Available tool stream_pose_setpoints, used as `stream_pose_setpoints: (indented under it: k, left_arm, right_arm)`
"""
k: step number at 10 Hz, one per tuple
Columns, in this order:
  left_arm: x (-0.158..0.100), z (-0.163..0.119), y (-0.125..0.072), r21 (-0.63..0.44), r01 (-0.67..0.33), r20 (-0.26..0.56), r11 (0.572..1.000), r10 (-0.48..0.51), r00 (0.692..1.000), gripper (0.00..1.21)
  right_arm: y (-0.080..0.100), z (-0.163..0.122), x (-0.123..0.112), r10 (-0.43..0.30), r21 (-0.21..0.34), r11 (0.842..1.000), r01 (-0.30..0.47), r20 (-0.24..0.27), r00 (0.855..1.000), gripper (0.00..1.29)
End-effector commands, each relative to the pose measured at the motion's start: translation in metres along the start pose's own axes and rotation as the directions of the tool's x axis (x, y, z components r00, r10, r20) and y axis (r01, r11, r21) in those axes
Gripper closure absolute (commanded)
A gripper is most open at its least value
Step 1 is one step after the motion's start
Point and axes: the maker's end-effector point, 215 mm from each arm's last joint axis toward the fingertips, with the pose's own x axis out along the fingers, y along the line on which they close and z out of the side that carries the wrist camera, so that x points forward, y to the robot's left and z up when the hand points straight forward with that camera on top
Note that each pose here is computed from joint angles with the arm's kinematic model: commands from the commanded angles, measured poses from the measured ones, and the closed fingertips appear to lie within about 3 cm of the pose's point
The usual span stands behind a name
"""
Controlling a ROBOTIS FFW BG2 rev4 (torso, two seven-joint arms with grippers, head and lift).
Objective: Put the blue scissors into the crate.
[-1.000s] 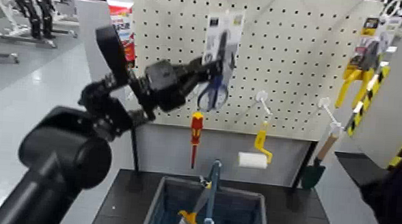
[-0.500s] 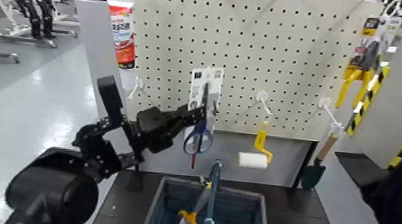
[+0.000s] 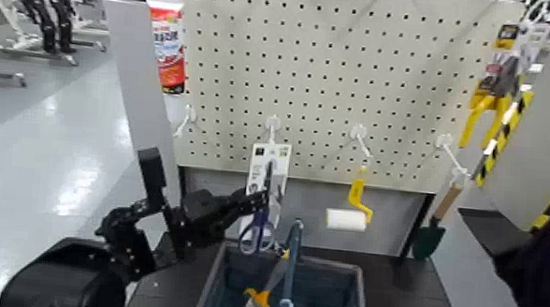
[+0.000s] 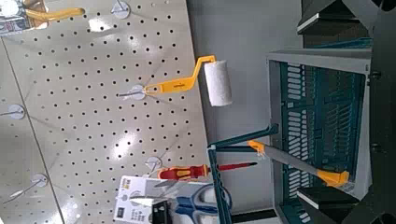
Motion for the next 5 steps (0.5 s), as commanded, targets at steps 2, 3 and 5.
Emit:
stream_pose_setpoints:
  k: [2,3,5]
  left_arm:
    - [-0.008,-0.046,0.010,-0.064,-0.020,-0.069,0.998,0.015,0.997,1.18]
    - [-0.009,-0.056,0.011,-0.073,-0.023,-0.089,0.997,0.016,0.996,1.18]
    - [-0.014,-0.078,0.014,-0.090,-0.032,-0.125,0.995,0.021,0.992,1.18]
  right_arm:
    - [0.000,0.000,0.000,0.000,0.001,1.000,0.000,0.000,1.000,0.09]
    - [0.000,-0.001,0.000,0.001,0.001,1.000,-0.001,-0.002,1.000,0.09]
    - [-0.001,-0.002,-0.001,0.001,0.001,1.000,-0.001,-0.003,1.000,0.09]
